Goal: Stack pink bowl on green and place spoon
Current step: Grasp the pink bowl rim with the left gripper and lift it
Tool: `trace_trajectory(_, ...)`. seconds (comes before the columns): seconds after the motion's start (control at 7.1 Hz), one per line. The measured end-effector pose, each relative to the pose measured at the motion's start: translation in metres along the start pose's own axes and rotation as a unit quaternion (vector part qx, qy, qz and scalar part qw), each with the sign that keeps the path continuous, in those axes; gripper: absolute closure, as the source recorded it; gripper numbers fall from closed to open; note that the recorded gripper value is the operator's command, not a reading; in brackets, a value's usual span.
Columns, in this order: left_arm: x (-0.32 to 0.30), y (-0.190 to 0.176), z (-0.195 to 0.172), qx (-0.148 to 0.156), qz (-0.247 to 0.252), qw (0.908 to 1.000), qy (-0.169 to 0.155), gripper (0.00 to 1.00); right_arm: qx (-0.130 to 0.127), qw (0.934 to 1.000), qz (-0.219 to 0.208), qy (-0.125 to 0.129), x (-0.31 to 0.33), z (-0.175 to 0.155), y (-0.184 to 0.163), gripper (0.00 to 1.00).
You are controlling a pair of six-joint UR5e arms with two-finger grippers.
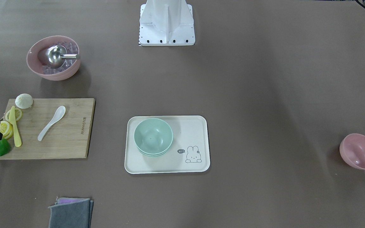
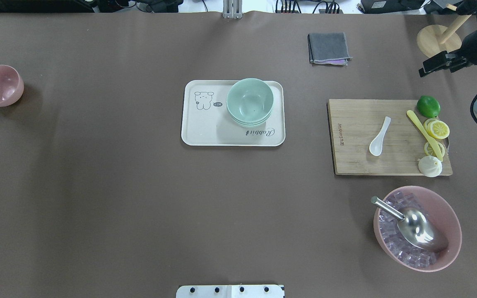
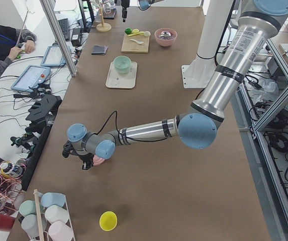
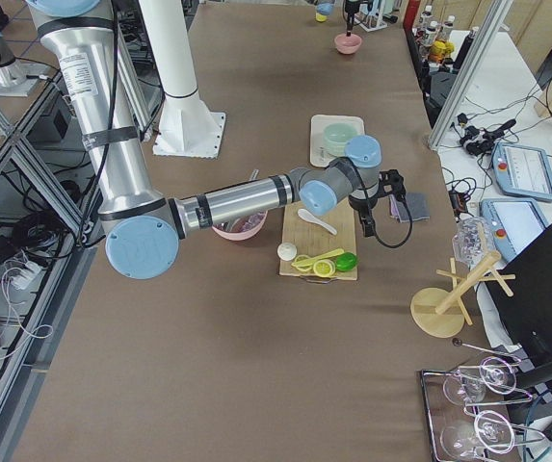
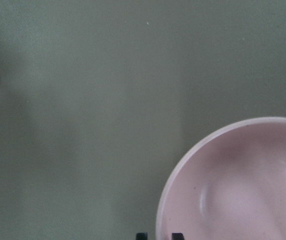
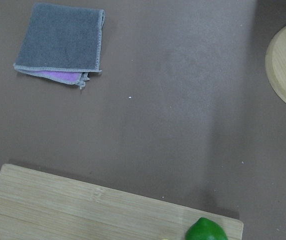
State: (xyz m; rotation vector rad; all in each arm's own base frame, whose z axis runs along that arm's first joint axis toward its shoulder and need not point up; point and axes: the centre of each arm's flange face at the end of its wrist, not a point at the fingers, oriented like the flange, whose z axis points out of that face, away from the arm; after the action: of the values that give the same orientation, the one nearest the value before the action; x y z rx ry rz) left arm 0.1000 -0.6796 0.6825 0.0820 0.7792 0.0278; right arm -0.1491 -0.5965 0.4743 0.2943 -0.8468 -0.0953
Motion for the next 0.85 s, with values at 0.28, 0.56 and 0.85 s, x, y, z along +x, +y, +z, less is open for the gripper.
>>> trace_trajectory(0.28,0.044,-0.019,-0.038,0.032,-0.037,0.9985,0.023,1.0,0.0,1.0,0.001,0.0,0.001,0.001,0.001,0.0)
trace_trajectory(0.56,0.127,-0.029,-0.095,0.05,-0.084,0.9941,0.046,1.0,-0.002,1.0,0.001,0.001,0.004,0.003,0.005,0.0)
trace_trajectory(0.85,0.252,-0.012,-0.122,0.034,-0.13,0.9871,0.088,1.0,-0.003,1.0,0.002,0.001,0.005,0.004,0.007,0.0)
